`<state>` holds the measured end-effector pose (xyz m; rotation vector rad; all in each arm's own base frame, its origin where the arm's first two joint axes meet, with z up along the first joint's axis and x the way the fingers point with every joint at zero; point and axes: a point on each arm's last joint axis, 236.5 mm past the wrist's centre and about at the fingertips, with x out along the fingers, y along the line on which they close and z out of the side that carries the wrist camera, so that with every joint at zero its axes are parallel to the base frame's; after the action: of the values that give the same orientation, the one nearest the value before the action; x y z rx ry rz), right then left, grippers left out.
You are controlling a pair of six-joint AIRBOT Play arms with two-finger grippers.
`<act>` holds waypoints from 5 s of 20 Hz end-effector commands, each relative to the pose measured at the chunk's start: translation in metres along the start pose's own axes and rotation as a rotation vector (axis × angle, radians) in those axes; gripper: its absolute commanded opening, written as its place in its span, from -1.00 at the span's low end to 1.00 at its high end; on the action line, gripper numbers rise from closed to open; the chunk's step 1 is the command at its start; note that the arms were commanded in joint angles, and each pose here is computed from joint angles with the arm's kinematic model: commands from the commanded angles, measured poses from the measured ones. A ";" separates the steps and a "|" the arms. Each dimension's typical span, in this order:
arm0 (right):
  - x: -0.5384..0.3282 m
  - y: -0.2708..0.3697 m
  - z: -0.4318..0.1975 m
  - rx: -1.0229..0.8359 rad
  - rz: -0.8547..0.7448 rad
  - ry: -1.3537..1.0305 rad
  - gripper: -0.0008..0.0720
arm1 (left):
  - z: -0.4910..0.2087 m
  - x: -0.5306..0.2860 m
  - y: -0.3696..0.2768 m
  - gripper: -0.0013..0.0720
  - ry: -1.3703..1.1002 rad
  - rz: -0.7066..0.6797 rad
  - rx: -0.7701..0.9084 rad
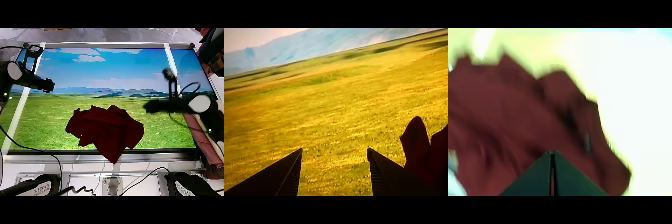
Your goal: Fold the clothes and pants, and hang the long-sleeved shirts on hangers.
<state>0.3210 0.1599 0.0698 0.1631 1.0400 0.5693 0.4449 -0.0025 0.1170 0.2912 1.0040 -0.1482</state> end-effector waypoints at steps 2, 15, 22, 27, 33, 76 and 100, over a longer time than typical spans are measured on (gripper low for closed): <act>0.023 0.011 -0.140 0.153 0.080 0.303 -0.95 | -0.003 -0.002 -0.004 0.25 0.006 -0.025 -0.017; 0.112 -0.004 -0.197 0.732 0.123 0.315 0.36 | 0.003 -0.003 -0.023 0.25 -0.014 -0.102 -0.046; 0.128 -0.007 -0.147 0.727 0.211 0.115 -0.65 | 0.000 0.008 -0.024 0.25 0.010 -0.109 -0.047; 0.098 0.011 -0.045 0.464 0.278 -0.090 -0.95 | 0.004 0.015 -0.016 0.25 -0.003 -0.083 -0.044; -0.020 0.028 0.114 0.077 0.112 -0.454 -0.95 | 0.010 -0.009 0.016 0.25 -0.067 0.010 -0.060; -0.145 -0.172 0.020 0.245 -0.580 -0.069 -0.95 | -0.005 0.138 -0.220 -0.89 -0.072 -0.645 -0.265; -0.387 0.059 0.053 -0.115 -0.513 -1.000 -0.95 | 0.032 -0.450 -0.024 -0.89 -1.389 0.159 -0.031</act>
<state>0.2267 -0.0020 0.4032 0.0427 0.1113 -0.0187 0.2610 -0.0424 0.4973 0.0994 -0.3383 -0.1875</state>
